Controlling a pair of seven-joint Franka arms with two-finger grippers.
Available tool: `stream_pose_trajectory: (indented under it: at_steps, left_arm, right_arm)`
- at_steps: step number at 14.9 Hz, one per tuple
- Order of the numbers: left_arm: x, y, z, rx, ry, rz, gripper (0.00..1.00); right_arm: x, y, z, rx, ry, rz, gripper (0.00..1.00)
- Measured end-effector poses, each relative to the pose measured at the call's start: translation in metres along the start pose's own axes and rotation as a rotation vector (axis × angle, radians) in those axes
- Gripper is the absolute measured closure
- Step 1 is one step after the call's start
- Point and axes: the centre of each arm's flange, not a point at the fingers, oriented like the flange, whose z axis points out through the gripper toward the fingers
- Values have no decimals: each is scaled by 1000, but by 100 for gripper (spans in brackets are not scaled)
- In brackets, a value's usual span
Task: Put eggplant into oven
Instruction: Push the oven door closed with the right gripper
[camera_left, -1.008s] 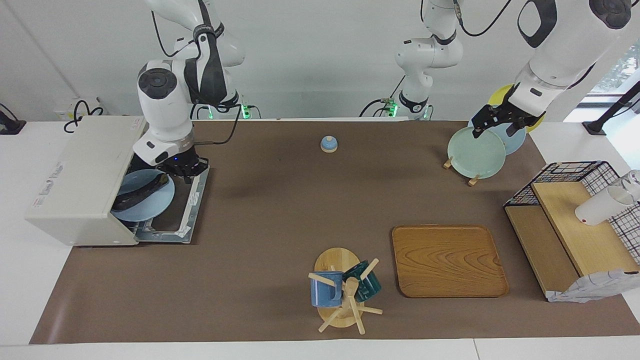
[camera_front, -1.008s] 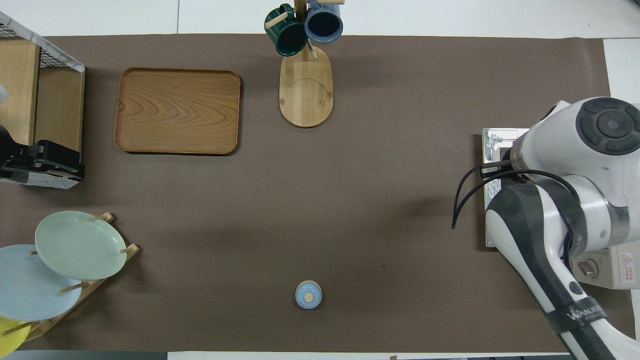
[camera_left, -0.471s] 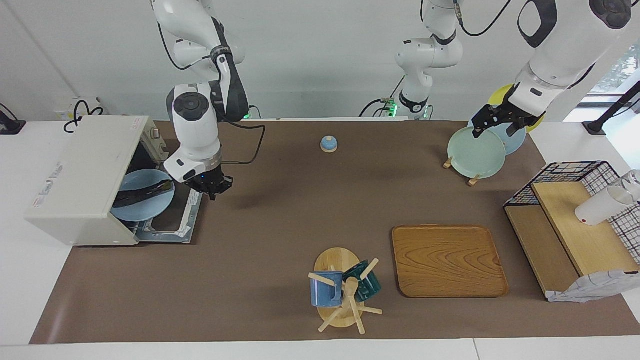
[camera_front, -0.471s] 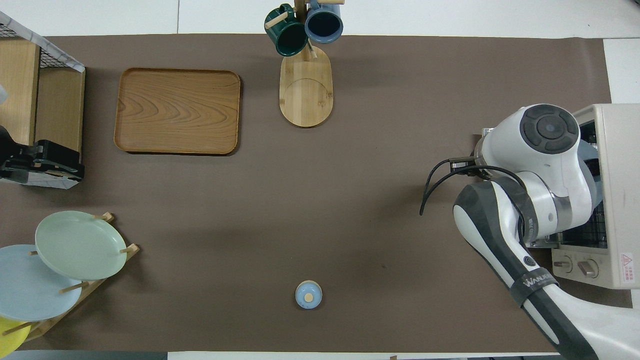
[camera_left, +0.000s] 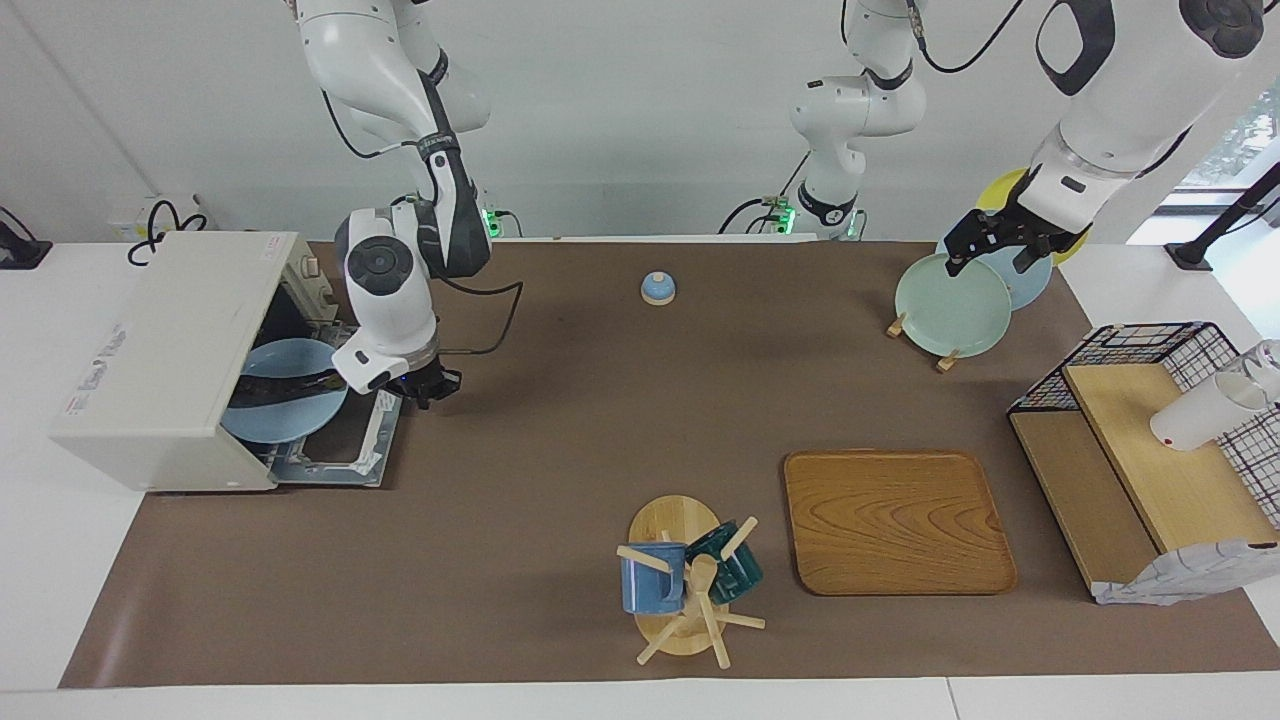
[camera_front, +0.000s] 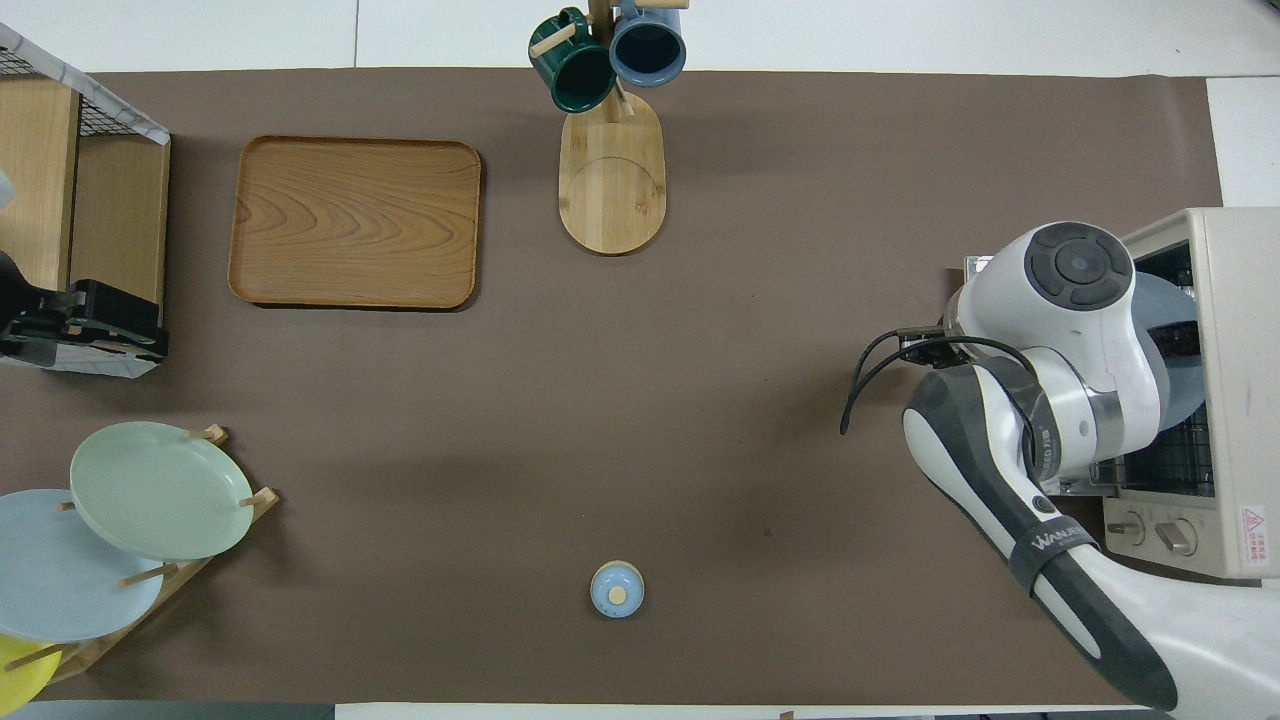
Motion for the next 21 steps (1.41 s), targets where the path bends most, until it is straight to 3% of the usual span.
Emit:
stream_pose_trajectory:
  at_steps: [3,6,13,15,17,21]
  left_arm:
    - [0,0,0,0,0,0,0]
    - [0,0,0,0,0,0,0]
    - [0,0,0,0,0,0,0]
    - [0,0,0,0,0,0,0]
    - [0,0,0,0,0,0,0]
    - [0,0,0,0,0,-1,0]
  right_arm:
    - [0,5,12,-19,-13,-7,99]
    - [-2,12,23,-113,-12,-73,99]
    - [-5,-1,22,-216,-11,-185,99]
    - [-1,-1,3,-237,-35,-252,99]
    - [7,15,-33,-237,-14,-294,99]
    - [0,81,-98,-177,19,-302,99]
